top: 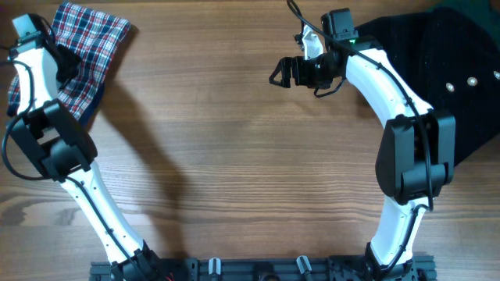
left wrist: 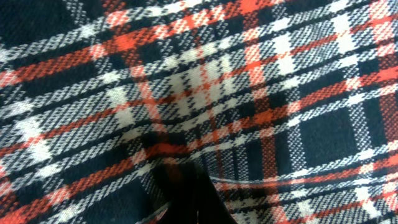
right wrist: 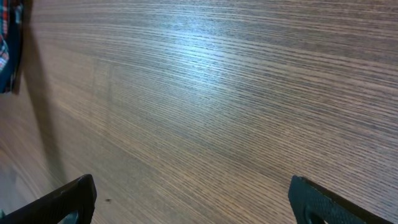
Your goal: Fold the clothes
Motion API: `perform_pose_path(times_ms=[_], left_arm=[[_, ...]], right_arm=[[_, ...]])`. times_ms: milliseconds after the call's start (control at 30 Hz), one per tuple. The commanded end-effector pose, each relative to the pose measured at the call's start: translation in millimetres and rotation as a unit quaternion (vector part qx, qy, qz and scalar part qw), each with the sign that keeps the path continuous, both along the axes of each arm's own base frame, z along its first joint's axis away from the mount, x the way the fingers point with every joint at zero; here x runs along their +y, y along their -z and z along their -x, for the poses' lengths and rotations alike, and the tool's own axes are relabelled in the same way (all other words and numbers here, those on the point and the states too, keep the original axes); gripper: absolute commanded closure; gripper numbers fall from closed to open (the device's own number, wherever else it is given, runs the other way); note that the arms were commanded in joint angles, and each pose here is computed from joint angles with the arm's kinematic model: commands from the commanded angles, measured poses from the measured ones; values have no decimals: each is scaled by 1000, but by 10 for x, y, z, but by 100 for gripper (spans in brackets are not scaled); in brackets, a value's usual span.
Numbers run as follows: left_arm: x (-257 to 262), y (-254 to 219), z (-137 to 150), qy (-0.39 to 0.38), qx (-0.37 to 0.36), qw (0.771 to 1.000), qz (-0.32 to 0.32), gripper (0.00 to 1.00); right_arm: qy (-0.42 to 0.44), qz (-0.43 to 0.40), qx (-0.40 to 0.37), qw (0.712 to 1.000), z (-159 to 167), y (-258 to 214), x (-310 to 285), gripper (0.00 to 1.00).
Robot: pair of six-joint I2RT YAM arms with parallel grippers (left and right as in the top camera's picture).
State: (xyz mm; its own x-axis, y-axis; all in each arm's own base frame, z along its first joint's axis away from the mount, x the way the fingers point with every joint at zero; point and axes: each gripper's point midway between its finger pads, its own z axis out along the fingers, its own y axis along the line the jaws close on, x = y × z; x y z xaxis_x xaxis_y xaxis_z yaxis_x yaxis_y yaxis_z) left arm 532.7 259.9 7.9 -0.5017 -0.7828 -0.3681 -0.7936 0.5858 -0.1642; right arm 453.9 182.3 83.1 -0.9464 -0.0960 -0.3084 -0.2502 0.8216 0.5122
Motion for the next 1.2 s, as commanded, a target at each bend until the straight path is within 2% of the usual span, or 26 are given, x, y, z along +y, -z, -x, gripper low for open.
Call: perform_pose_path(times_ms=[0,200,300,400,467,633,867,1000,1167], left_arm=[[-162,447,73,21,39,999,22,96],[-580,336,-232,77,17,997,4,96],[-688,-176,-441,105,-25,994,-24,96],[-770,-755,-624,148,-74,984,-67,91],[-855,-937,-722,175,-93,976,-91,92],[-889,-1004,-819,189,-107,970,-112,96],[-1088,-1064,-1133,257,-149,942,-157,96],[-1302,-928,-1310,319,-176,918,-155,96],[-1324,-583,-1351,331,-162,917,-153,96]], right_arm=[[4,-18,-18,1000,-47,-222,32,0],[3,-21,-17,1000,-38,-226,39,0],[3,-21,-18,1000,-42,-227,39,0],[3,-21,-18,1000,-41,-227,39,0],[2,-22,-17,1000,-36,-228,41,0],[-5,-19,-15,1000,-7,-217,38,0],[-7,-19,-16,1000,-7,-216,38,0],[-6,-19,-15,1000,-6,-215,37,0],[-6,-19,-16,1000,-10,-216,37,0]])
